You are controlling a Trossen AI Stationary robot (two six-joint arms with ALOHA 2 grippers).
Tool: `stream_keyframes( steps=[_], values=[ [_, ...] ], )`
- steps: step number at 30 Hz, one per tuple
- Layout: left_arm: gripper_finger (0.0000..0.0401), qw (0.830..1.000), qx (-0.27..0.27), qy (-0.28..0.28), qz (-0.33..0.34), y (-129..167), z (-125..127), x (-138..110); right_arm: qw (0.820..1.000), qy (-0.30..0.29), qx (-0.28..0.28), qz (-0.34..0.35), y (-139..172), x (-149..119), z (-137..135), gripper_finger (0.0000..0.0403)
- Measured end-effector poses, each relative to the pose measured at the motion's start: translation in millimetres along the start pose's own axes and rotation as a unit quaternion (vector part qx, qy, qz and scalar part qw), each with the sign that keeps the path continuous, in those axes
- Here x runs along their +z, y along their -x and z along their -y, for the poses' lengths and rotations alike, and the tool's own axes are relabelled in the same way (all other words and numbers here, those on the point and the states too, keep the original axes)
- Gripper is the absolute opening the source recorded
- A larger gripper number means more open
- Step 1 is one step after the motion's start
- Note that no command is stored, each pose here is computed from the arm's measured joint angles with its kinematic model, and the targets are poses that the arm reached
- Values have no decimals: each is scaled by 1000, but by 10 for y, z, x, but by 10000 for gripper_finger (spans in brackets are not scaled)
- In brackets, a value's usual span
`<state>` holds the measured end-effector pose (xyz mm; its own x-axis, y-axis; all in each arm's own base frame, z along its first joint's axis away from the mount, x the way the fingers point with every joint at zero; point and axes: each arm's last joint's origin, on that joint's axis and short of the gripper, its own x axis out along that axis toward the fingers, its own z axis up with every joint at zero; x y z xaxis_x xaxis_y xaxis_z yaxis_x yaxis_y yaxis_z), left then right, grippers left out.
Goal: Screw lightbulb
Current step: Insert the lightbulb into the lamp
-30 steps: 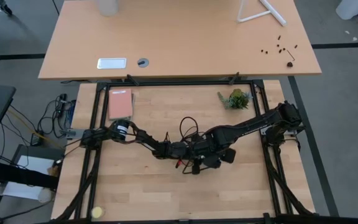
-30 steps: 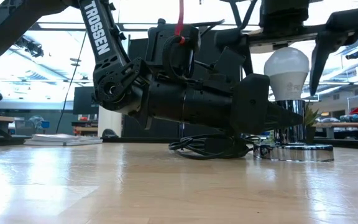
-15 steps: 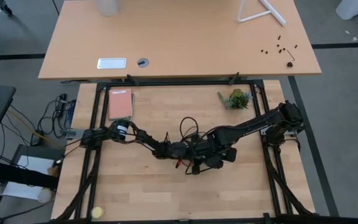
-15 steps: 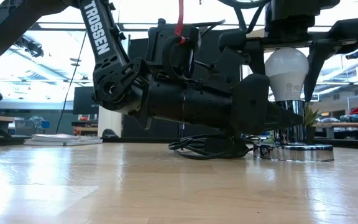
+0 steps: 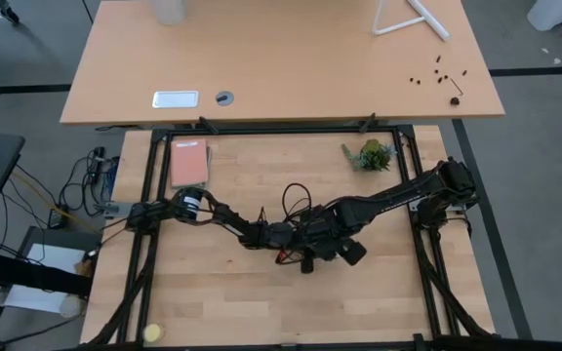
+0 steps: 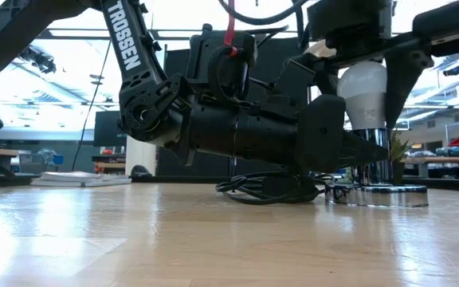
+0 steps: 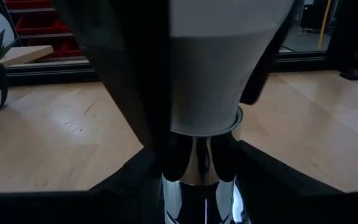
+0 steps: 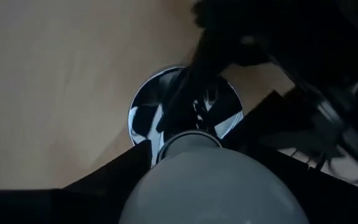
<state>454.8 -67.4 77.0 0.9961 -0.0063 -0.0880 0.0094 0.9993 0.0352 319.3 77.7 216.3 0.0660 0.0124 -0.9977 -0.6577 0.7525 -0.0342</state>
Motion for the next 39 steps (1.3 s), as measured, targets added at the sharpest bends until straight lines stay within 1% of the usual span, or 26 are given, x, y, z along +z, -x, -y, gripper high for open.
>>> stream_keyframes(
  steps=[2, 5, 8, 11, 14, 18, 20, 22, 25, 28, 30, 34, 39],
  values=[
    [178, 1000, 0, 0, 0, 0, 0, 0, 999, -52, -1, 1, 0, 1, 2, 260],
    [178, 1000, -2, 0, 0, 0, 1, 0, 991, -131, -1, 0, -2, 0, 4, 249],
    [178, 1000, -2, 0, 0, 0, 1, 0, 980, -200, -2, -1, -3, -1, 4, 251],
    [178, 1000, -3, 0, 0, -1, 2, 1, 964, -267, 1, 1, -5, 3, 4, 266],
    [178, 1000, -1, -1, 0, -1, 1, 1, 935, -354, 7, 3, -5, 3, 6, 275],
    [178, 1000, -1, 0, 0, -1, 1, 1, 884, -468, 8, 1, -6, -11, 30, 265],
    [178, 1000, -4, 0, 0, -1, 2, 1, 857, -515, 8, -1, -6, -21, 41, 257],
    [178, 1000, -4, 0, 0, -1, 2, 2, 835, -551, 9, -4, -6, -30, 50, 252],
    [178, 1000, -4, 0, 0, -1, 2, 2, 813, -582, 10, -6, -8, -39, 60, 255],
    [178, 1000, 0, 0, 1, -1, 1, 2, 794, -608, 15, -5, 19, -41, 86, 275],
    [178, 1000, 3, 0, 1, 0, 0, 2, 789, -614, 16, -4, 44, -31, 111, 293],
    [178, 1000, 3, 0, 1, 0, 0, 2, 785, -619, 16, 0, 135, -27, 169, 322],
    [178, 1000, 3, 0, 1, 0, 0, 2, 782, -622, 38, -26, 166, -67, 158, 343]
  ],
)
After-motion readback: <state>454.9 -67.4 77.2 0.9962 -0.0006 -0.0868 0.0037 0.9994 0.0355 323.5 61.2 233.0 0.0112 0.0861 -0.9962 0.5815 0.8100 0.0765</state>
